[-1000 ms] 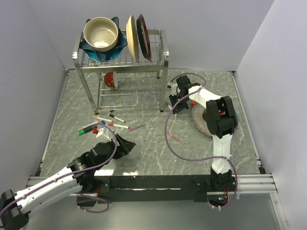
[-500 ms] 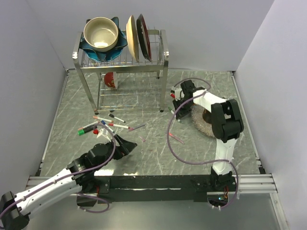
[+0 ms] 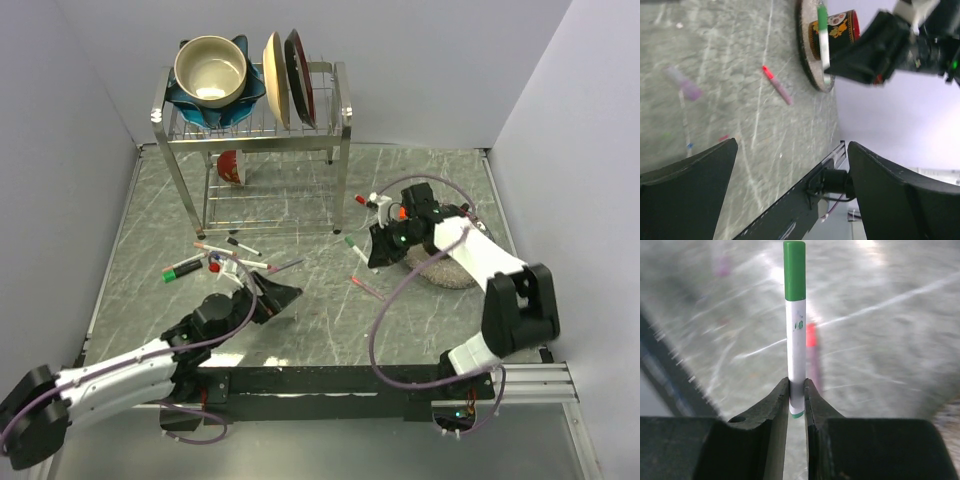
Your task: Open the pen caps
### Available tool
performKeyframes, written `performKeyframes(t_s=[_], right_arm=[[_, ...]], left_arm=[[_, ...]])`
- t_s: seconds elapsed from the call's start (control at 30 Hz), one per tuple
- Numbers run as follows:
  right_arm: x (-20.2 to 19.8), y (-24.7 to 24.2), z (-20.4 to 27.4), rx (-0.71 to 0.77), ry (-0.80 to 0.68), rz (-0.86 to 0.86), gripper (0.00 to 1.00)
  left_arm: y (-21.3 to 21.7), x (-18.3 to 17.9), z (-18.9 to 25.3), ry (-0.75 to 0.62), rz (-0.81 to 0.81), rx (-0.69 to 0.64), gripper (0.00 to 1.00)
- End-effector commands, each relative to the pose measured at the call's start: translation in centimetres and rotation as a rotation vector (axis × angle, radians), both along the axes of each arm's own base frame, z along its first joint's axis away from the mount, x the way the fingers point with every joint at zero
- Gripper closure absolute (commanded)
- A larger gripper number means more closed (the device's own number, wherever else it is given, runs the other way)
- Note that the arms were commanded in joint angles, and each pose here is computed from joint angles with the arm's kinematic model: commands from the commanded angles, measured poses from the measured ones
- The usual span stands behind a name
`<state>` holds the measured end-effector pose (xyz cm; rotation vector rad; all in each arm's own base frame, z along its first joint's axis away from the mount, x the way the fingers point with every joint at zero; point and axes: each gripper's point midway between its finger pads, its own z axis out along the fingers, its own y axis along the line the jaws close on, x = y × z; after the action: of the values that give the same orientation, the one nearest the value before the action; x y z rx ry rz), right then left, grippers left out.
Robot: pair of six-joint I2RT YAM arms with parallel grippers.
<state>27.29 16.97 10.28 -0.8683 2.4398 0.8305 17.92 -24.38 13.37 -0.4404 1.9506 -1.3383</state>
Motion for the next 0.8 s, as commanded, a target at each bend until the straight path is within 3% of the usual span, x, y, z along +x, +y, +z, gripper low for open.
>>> performKeyframes(t_s=[0.0,0.23,0.4,0.67,0.77], right_arm=[[-3.8,1.6,3.0,0.175,-0.04,0.181,1.0],[-5.7,2.6,4.9,0.276,-0.049,0.264,1.0],[-5.8,2.8,5.4,0.286,-0.055,0.272,1.0],[-5.6,2.9,5.8,0.283,-0.077,0.261,1.0],[-5.6,2.9,5.6,0.282,-0.075,0.259,1.0]], left_arm=[[-3.0,2.1,8.0,-0.174,-0.027,-0.158,0.01],[-6.6,5.6,9.4,-0.151,0.0,-0.128,0.03],[-9.2,7.8,8.1,-0.067,0.006,-0.059,0.16],[-10.6,8.4,6.9,-0.021,-0.011,-0.023,0.35],[-10.8,8.5,6.6,-0.011,-0.008,-0.017,0.38]])
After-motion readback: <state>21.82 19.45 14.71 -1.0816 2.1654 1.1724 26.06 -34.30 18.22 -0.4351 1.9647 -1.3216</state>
